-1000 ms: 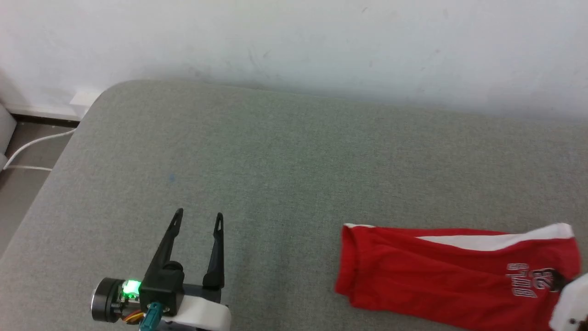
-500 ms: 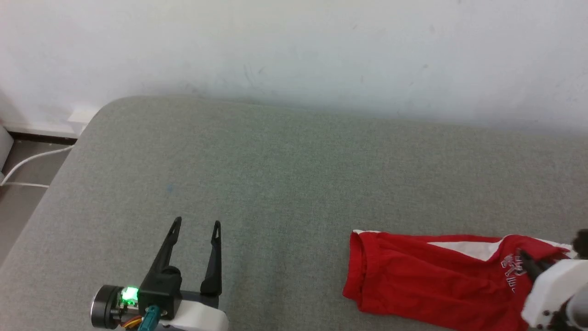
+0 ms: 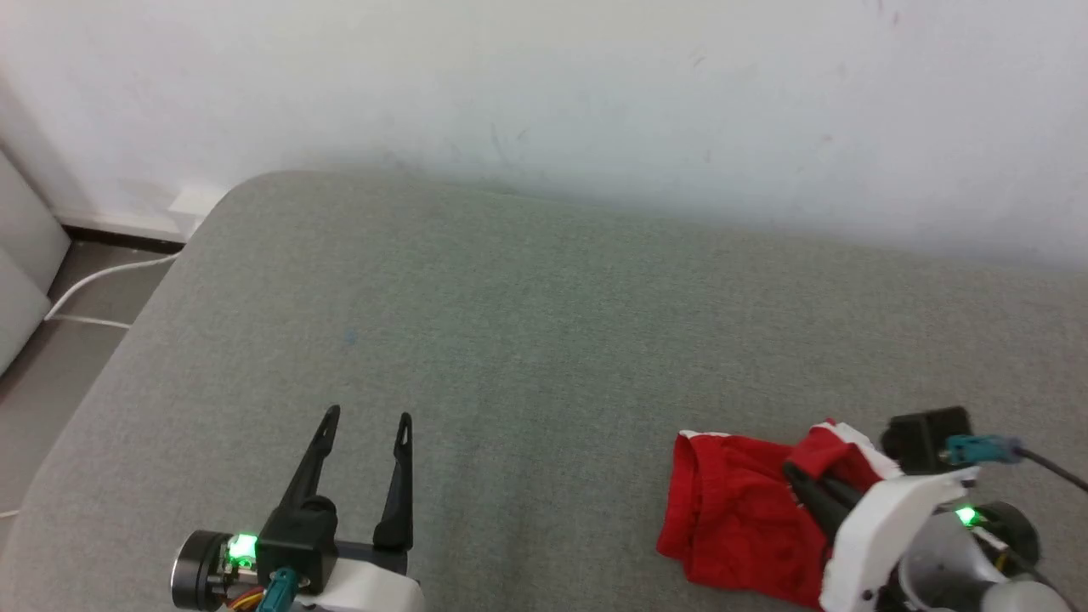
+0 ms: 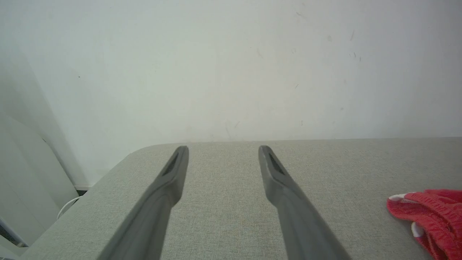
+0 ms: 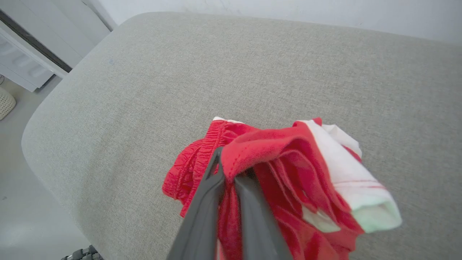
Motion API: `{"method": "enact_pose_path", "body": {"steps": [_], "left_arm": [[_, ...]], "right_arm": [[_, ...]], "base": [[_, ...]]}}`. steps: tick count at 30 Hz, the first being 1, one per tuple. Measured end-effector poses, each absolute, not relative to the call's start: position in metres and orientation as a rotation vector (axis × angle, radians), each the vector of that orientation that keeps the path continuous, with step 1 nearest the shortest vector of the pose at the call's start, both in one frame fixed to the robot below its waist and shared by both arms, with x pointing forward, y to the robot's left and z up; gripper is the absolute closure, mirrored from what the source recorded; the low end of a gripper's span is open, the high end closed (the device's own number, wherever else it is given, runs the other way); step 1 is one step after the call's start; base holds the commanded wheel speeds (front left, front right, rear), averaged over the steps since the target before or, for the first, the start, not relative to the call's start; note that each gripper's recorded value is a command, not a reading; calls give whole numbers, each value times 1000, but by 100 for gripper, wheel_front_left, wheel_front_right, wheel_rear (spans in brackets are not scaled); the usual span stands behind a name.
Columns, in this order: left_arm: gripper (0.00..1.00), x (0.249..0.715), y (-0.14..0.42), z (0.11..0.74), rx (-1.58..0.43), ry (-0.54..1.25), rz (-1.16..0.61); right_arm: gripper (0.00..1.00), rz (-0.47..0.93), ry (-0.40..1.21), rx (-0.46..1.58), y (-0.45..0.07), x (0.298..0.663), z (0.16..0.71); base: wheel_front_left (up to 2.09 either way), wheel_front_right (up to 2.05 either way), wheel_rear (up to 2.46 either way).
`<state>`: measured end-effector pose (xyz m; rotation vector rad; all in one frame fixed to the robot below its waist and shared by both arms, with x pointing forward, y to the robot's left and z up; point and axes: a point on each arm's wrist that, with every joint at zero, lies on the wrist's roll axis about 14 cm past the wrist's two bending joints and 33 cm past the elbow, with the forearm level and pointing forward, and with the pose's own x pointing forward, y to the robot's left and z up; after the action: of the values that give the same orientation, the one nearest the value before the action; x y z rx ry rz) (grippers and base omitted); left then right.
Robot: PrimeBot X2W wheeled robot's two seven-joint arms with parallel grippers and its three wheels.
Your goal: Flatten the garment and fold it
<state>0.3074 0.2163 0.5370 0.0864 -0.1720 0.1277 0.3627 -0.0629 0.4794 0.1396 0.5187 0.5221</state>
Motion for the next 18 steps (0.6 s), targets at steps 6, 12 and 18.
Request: {"method": "enact_pose_path", "body": {"steps": [6, 12, 18], "left_arm": [[0, 302, 224, 532, 89, -154, 158], [0, 300, 228, 523, 77, -121, 177], [0, 298, 233, 515, 76, -93, 200]], "right_arm": [[100, 636, 556, 98, -19, 360, 466], [100, 712, 588, -34, 3, 364, 440], [0, 801, 590, -176, 19, 362, 417]], "base": [[0, 0, 0], [0, 0, 0], [0, 0, 0]]}}
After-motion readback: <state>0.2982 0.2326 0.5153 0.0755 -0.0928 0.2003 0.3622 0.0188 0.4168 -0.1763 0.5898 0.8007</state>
